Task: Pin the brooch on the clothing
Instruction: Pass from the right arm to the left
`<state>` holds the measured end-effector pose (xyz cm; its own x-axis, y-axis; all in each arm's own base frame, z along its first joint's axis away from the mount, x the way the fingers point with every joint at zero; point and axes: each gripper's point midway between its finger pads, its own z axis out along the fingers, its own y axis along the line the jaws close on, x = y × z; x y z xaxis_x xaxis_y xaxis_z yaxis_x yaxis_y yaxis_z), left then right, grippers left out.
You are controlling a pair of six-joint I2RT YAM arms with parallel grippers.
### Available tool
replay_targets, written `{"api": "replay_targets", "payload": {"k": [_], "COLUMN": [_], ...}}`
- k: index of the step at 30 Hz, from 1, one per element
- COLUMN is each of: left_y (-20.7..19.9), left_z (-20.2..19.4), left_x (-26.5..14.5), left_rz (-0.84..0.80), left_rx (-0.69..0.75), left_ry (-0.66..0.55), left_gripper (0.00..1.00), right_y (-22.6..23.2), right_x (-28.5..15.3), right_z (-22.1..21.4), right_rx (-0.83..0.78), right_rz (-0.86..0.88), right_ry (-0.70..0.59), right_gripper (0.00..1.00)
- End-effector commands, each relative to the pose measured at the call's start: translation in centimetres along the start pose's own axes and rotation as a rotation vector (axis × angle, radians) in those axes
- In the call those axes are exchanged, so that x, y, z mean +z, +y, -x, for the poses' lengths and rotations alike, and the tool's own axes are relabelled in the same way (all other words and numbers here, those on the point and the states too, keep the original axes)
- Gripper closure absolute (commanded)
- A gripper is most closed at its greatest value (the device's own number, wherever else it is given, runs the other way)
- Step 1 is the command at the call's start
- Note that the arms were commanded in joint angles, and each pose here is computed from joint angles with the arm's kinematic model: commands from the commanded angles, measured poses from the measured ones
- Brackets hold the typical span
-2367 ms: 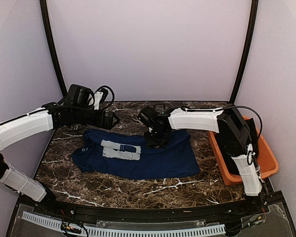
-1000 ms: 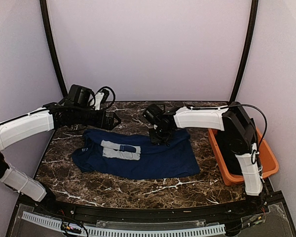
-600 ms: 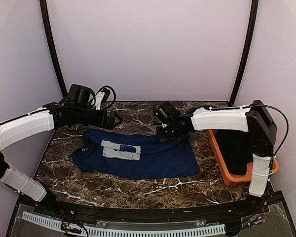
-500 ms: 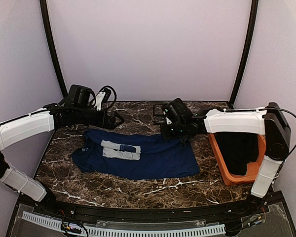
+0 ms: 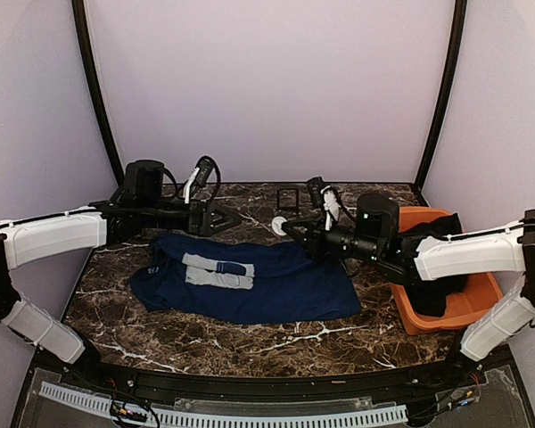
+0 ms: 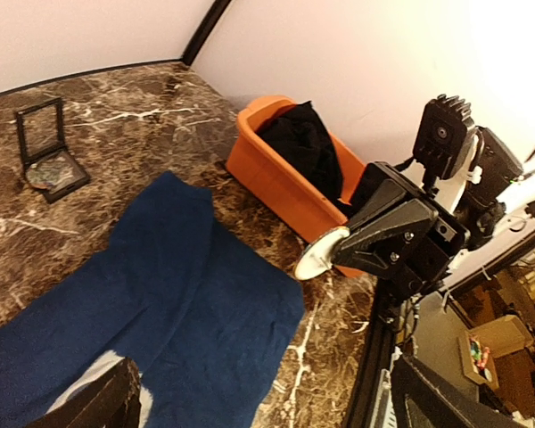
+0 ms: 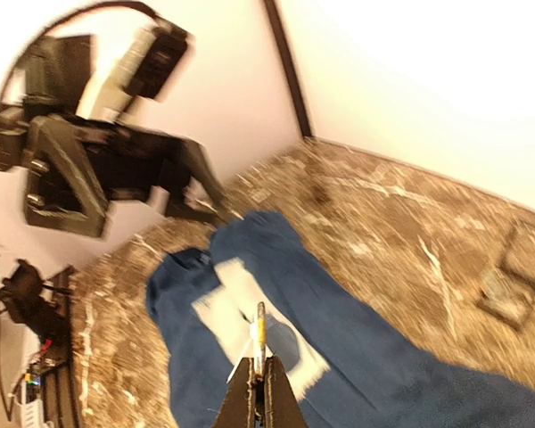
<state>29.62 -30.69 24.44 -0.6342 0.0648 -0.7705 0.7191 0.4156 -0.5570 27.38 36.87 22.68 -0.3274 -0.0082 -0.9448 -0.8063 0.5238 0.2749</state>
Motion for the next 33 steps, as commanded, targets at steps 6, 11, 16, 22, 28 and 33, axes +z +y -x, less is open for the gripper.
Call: {"api": "replay_targets", "payload": {"k": [6,11,16,22,28,33], "left_y": [-4.1,-5.4,-5.7,-6.0,-5.9,-5.7], "left_z": [0.2,-0.3,-0.8,-1.0,-1.1,-1.1], "left_x": [0.1,0.5,0.9,1.0,1.1,1.3], "left_rz": [-0.236,-0.308,-0.315,-0.311,-0.301,-0.292], "left_rx": [0.052,0.052,0.053,0.062,0.066,0.063], "left_ry": [-0.004,0.001,0.024,0.039,0.041,0.044], "left_gripper": [0.09,0.16,0.25,0.36,0.55,0.62], "right_y": [5.5,5.8,6.4,6.5,7.1,7.9], "right_x": [0.1,0.5,0.6,1.1,1.6,1.6], "right_z": [4.8,4.5,4.9,5.3,5.3,5.3], "right_rx": [-0.018,0.090,0.121,0.108,0.114,0.119], "right_rz": [0.343,0.413,0.435,0.424,0.450,0.483], "right_ry": [-0.268,-0.306,-0.318,-0.289,-0.269,-0.259], "right_gripper": [1.00,1.00,1.00,1.00,1.00,1.00]}}
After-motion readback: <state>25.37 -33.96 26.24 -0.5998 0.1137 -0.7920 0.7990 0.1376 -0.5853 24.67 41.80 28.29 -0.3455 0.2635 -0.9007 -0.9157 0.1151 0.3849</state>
